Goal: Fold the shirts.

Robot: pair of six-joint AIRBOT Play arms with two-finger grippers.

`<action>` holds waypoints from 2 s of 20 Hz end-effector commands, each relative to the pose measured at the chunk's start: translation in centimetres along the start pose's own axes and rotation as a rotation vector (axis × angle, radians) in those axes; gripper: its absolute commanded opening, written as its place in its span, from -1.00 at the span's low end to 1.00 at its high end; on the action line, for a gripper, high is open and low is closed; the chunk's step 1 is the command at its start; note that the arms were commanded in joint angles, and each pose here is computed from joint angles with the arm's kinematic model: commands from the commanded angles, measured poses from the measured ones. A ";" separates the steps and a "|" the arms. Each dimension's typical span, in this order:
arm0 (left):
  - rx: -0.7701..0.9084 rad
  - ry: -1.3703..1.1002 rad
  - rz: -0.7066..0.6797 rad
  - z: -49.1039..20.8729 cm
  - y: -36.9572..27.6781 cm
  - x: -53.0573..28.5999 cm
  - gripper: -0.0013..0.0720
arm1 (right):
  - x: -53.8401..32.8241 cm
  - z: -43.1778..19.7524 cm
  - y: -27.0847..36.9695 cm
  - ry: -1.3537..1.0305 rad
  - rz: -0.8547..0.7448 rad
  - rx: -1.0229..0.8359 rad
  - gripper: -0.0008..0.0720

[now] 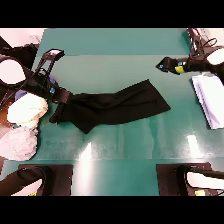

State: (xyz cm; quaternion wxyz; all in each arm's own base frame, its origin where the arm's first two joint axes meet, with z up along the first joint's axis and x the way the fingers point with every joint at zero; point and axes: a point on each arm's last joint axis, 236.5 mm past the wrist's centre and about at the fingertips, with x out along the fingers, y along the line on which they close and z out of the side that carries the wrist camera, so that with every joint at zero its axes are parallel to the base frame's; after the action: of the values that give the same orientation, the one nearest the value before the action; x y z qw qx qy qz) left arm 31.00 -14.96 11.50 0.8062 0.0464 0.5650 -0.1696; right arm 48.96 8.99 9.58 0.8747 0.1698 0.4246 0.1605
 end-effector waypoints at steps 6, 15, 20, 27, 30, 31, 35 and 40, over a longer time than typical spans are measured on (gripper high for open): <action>-0.003 -0.022 -0.024 0.5 -0.6 0.0 -0.90 | -3.7 -10.3 -11.1 0.522 0.043 0.261 0.03; -0.005 -0.023 -0.027 0.5 -0.6 0.0 -0.90 | 0.3 -17.3 -14.6 0.585 0.018 0.326 0.03; -0.008 -0.025 -0.028 0.6 -0.7 0.0 -0.90 | 1.4 -19.9 -12.8 0.650 0.044 0.286 0.03; -0.006 -0.175 -0.045 3.2 -1.1 -2.1 -0.91 | 0.2 -19.2 -10.7 0.636 0.059 0.230 -0.93; -0.016 -0.451 -0.035 8.2 -0.9 -9.9 -0.91 | -3.1 -13.4 -7.8 0.448 0.066 0.142 -0.93; -0.016 -0.537 -0.034 9.5 -0.8 -13.3 -0.91 | -4.6 -10.4 -6.2 0.353 0.080 0.105 -0.93; 0.002 -0.884 0.039 12.2 0.2 -27.9 -0.91 | -14.2 3.2 1.7 -0.139 0.117 -0.043 -0.93; 0.016 -1.081 0.110 10.7 1.0 -37.0 -0.91 | -28.5 10.9 9.6 -0.589 0.066 -0.237 -0.93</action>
State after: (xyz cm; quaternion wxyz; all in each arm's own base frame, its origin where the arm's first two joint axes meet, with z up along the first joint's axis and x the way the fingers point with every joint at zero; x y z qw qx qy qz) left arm 31.89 -10.70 45.21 0.9805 -0.0195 0.1243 -0.1506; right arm 42.27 3.28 29.45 0.9359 0.1455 0.2592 0.1891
